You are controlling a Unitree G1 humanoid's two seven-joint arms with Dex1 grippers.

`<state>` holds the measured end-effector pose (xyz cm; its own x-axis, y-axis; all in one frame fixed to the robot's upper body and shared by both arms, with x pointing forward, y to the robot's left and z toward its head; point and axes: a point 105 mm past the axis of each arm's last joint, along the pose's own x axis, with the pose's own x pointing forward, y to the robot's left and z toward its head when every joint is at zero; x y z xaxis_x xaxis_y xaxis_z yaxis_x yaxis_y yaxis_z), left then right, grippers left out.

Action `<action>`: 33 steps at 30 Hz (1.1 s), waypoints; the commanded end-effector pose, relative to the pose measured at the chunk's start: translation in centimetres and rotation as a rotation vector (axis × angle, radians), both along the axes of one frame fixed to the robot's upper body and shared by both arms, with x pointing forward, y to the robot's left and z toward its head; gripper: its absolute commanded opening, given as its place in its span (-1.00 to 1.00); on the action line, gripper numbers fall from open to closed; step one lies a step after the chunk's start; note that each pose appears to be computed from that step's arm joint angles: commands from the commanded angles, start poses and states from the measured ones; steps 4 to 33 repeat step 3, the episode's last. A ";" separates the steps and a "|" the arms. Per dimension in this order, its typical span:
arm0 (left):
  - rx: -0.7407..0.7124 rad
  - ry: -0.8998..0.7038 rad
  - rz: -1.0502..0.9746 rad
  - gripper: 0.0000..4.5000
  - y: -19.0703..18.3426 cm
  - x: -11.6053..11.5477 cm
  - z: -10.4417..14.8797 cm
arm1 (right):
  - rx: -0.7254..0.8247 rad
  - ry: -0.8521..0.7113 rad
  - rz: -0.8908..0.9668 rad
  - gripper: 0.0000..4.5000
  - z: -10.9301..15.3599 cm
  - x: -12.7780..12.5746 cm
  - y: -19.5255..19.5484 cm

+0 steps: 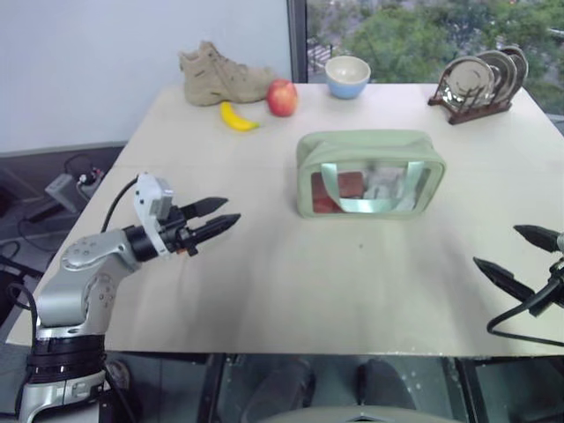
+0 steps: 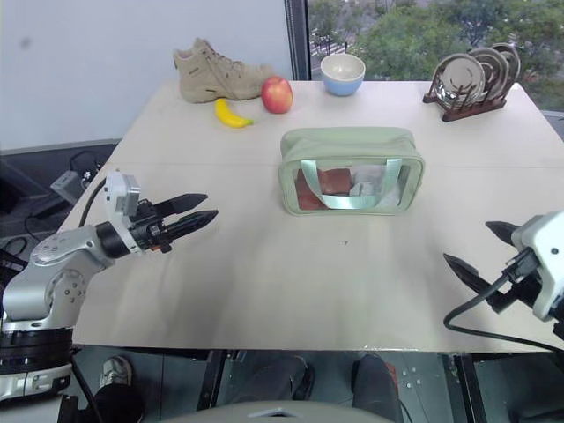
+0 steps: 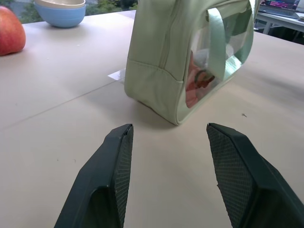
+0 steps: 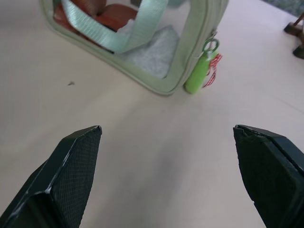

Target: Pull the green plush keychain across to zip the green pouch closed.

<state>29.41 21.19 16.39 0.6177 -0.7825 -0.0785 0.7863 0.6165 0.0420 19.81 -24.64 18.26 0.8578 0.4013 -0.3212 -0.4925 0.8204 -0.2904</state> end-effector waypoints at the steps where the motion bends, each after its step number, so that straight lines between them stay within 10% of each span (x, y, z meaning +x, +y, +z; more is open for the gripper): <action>1: 0.003 -0.058 -0.003 0.13 -0.1 -0.2 1.4 | -0.036 -0.032 -0.005 1.00 0.5 -0.5 0.2; 33: 0.004 -0.056 -0.005 0.13 -0.1 -0.3 1.3 | -0.044 -0.036 -0.016 1.00 0.4 -0.5 0.1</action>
